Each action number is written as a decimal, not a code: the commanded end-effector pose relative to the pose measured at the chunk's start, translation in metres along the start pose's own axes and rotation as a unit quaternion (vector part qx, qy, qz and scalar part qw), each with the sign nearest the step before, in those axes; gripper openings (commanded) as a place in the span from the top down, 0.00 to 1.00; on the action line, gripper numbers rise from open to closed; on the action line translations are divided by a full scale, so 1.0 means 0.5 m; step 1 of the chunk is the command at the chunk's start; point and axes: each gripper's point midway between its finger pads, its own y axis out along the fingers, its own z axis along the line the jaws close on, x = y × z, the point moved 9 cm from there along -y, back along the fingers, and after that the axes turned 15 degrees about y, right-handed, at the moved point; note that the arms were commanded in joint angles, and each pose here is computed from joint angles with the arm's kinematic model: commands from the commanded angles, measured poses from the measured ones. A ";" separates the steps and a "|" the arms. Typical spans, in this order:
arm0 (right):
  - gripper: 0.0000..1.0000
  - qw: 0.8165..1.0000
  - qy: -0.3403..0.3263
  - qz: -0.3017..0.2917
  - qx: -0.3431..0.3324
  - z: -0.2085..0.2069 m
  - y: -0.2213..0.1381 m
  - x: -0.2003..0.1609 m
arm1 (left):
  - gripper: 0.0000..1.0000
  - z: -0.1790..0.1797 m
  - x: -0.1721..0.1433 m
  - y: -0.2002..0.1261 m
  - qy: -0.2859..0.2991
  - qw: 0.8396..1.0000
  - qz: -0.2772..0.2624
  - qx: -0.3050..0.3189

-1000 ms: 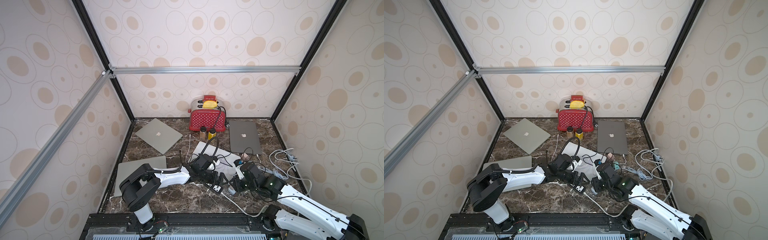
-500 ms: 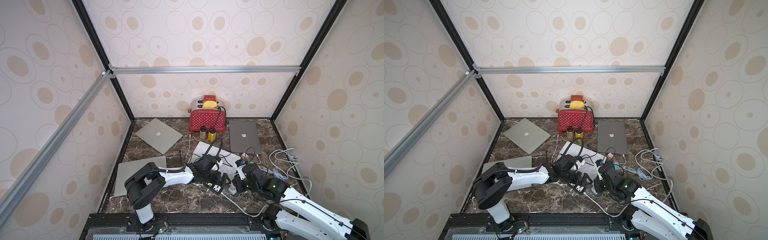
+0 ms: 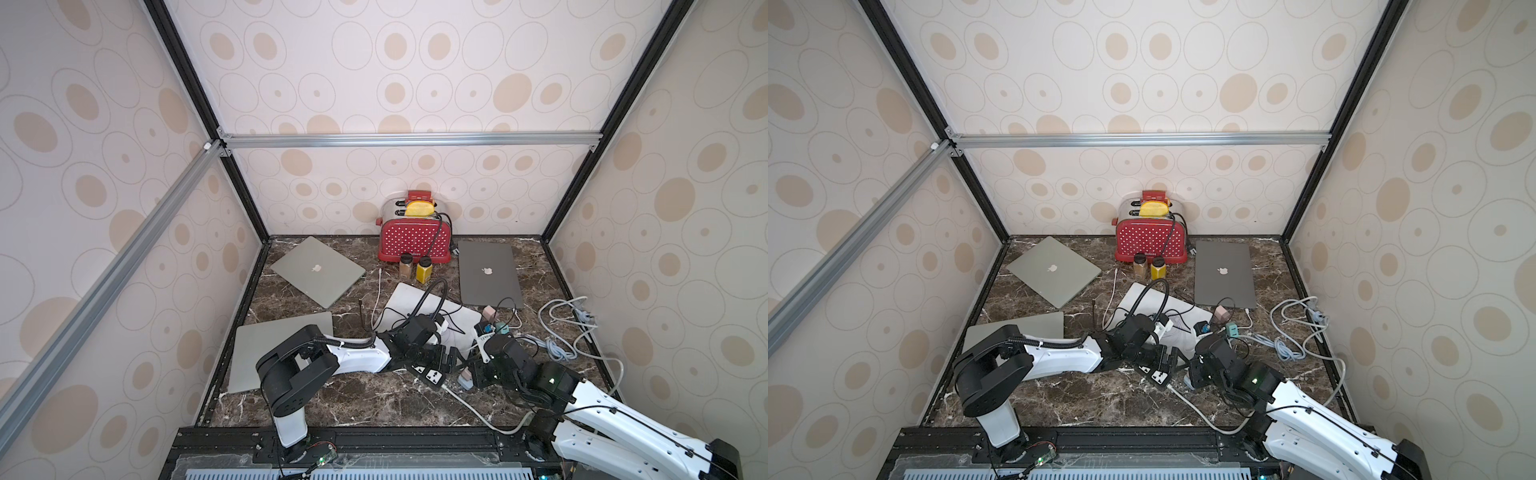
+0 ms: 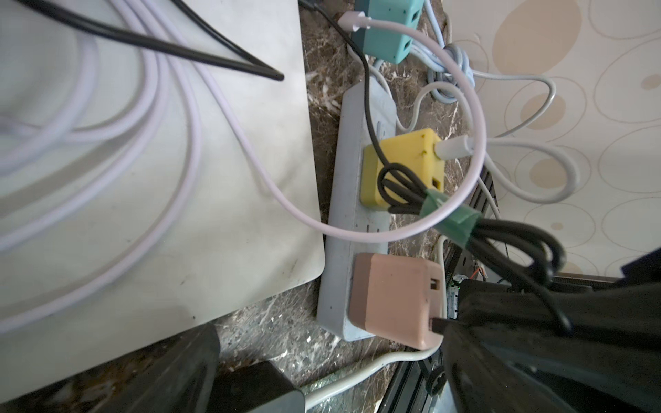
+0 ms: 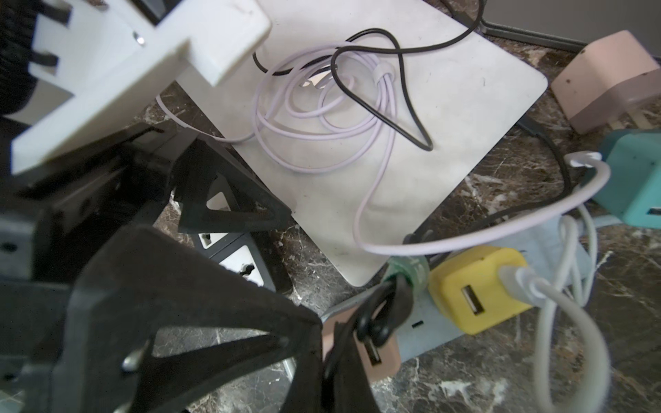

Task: Unplug the laptop charger
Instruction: Remove the charging cable from the plug.

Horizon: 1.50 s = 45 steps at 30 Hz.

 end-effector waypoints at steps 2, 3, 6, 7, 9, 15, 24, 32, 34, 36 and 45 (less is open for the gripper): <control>1.00 1.000 0.014 -0.013 -0.016 -0.001 0.014 -0.008 | 0.01 0.033 -0.101 0.032 -0.053 0.993 0.094 0.044; 1.00 1.000 0.017 -0.016 -0.018 0.000 0.014 -0.009 | 0.01 0.039 -0.108 0.032 -0.058 0.992 0.097 0.051; 1.00 0.999 0.025 -0.025 -0.024 -0.002 0.013 -0.007 | 0.01 0.052 -0.124 0.030 -0.068 0.990 0.100 0.068; 1.00 0.999 0.028 -0.029 -0.024 -0.002 0.012 -0.006 | 0.01 0.054 -0.129 0.029 -0.072 0.990 0.103 0.070; 1.00 0.999 0.033 -0.035 -0.023 -0.003 0.011 -0.004 | 0.01 0.053 -0.132 0.024 -0.072 0.990 0.100 0.074; 1.00 0.998 0.043 -0.042 -0.004 -0.003 0.011 -0.008 | 0.01 0.043 -0.120 -0.018 -0.036 0.991 0.082 0.098; 1.00 0.998 0.052 -0.041 0.001 -0.013 0.008 -0.019 | 0.01 0.034 -0.122 -0.020 -0.026 0.995 0.068 0.075; 1.00 0.996 0.071 -0.049 0.003 -0.015 0.003 -0.017 | 0.01 0.023 -0.112 0.005 -0.025 0.998 0.009 0.057; 1.00 0.996 0.075 -0.047 0.004 -0.014 0.003 -0.018 | 0.01 0.019 -0.107 0.011 -0.022 0.998 -0.005 0.053; 1.00 0.996 0.079 -0.045 0.004 -0.015 0.002 -0.019 | 0.01 0.018 -0.106 0.014 -0.019 0.998 -0.013 0.054; 1.00 0.994 0.097 -0.057 0.008 -0.020 -0.007 -0.019 | 0.01 0.032 -0.133 0.031 0.011 0.995 0.001 0.098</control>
